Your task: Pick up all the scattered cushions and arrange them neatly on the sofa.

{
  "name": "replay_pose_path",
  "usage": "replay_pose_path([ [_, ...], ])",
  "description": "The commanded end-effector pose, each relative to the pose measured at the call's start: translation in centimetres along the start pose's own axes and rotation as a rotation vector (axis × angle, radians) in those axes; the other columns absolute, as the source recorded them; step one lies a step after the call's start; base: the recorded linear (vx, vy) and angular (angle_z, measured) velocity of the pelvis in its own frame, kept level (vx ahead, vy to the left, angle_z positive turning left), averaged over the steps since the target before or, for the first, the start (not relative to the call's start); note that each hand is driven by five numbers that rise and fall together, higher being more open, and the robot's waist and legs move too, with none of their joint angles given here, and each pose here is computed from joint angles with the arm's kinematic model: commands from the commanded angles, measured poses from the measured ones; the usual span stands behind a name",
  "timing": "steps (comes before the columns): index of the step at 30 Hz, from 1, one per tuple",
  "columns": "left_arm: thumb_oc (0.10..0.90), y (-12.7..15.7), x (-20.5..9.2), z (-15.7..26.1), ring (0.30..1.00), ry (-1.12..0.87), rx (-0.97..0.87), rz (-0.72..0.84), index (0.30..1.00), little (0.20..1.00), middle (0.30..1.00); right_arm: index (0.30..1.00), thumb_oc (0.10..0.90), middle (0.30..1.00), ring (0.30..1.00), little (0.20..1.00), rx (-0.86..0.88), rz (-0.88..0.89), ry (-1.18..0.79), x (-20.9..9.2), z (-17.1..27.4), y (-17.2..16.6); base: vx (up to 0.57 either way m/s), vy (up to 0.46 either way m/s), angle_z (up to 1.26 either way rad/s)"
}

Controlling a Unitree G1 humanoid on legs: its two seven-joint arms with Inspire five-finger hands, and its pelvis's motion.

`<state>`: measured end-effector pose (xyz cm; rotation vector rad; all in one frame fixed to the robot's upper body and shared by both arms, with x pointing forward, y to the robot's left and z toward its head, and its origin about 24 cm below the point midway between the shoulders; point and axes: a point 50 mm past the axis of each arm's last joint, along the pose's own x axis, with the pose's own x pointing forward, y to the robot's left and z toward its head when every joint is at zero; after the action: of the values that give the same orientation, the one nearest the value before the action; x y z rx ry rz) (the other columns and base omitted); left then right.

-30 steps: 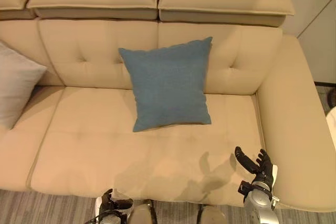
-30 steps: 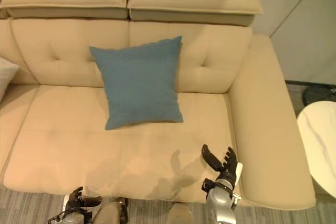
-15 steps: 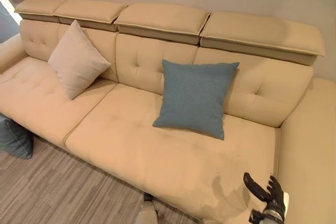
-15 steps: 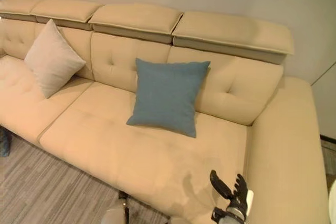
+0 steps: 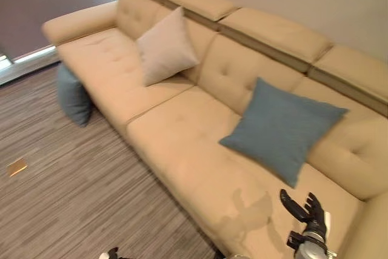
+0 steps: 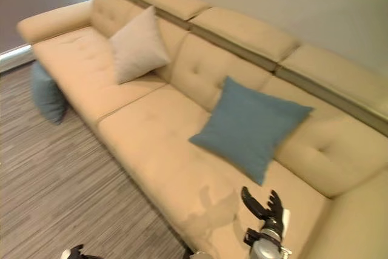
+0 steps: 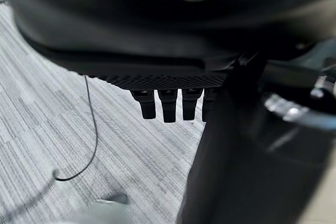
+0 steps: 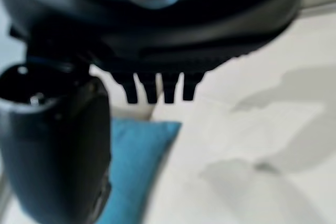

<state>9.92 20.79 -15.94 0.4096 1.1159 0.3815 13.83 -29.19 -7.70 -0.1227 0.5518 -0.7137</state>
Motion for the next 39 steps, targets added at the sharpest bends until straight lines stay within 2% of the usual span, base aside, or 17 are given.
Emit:
replay_pose_path([
  [1,0.8,0.7,0.3,0.9,0.9,-0.073,0.058,0.028,0.9,0.9,0.9,0.9,0.8,0.9,0.9,0.9,0.035,0.088,-0.139,0.4,3.4,3.3,-0.26,0.416,0.78],
  [3,0.8,1.6,0.7,1.2,0.9,-0.085,0.06,0.038,0.9,0.9,0.9,0.9,0.8,0.9,0.9,0.9,0.053,0.121,-0.146,0.2,3.7,4.3,-0.26,0.348,0.49],
  [6,0.8,3.7,1.3,0.3,0.9,-0.002,-0.006,0.108,0.9,0.9,0.9,0.9,0.8,0.9,0.9,0.9,0.074,0.194,-0.136,-0.2,3.9,6.7,-0.27,0.325,0.44],
  [9,0.8,4.5,1.5,-0.7,0.9,0.049,-0.024,0.127,0.9,0.9,0.9,0.9,0.8,0.9,0.9,0.9,0.096,0.242,-0.117,-0.5,3.6,7.4,-0.08,0.261,0.69],
  [14,0.8,5.7,1.4,-2.6,0.9,0.113,0.008,0.159,0.9,0.9,0.9,0.9,0.8,0.9,0.9,0.9,0.024,0.303,-0.152,-0.8,3.7,7.7,0.01,0.176,0.57],
  [21,0.8,5.1,1.4,-1.9,0.9,0.089,-0.035,0.137,0.9,0.9,0.9,0.9,0.8,0.9,0.9,0.9,-0.054,0.366,-0.183,-0.9,4.1,8.7,0.07,-0.065,0.79],
  [29,0.8,3.3,0.5,-3.6,0.9,0.147,-0.061,0.086,0.9,0.9,0.9,0.9,0.8,0.9,0.9,0.9,-0.17,0.445,-0.271,-1.1,5.3,9.3,0.11,-0.182,0.39],
  [34,0.8,2.8,0.6,-2.5,0.9,0.1,-0.051,0.072,0.9,0.9,0.9,0.9,0.8,0.9,0.9,0.9,-0.207,0.416,-0.222,-1.0,3.8,8.6,0.02,-0.129,0.81],
  [39,0.8,2.8,0.5,-2.8,0.9,0.103,-0.062,0.059,0.9,0.9,0.9,0.9,0.8,0.9,0.9,0.9,-0.272,0.46,-0.22,-1.3,3.4,9.4,0.17,0.034,0.29],
])
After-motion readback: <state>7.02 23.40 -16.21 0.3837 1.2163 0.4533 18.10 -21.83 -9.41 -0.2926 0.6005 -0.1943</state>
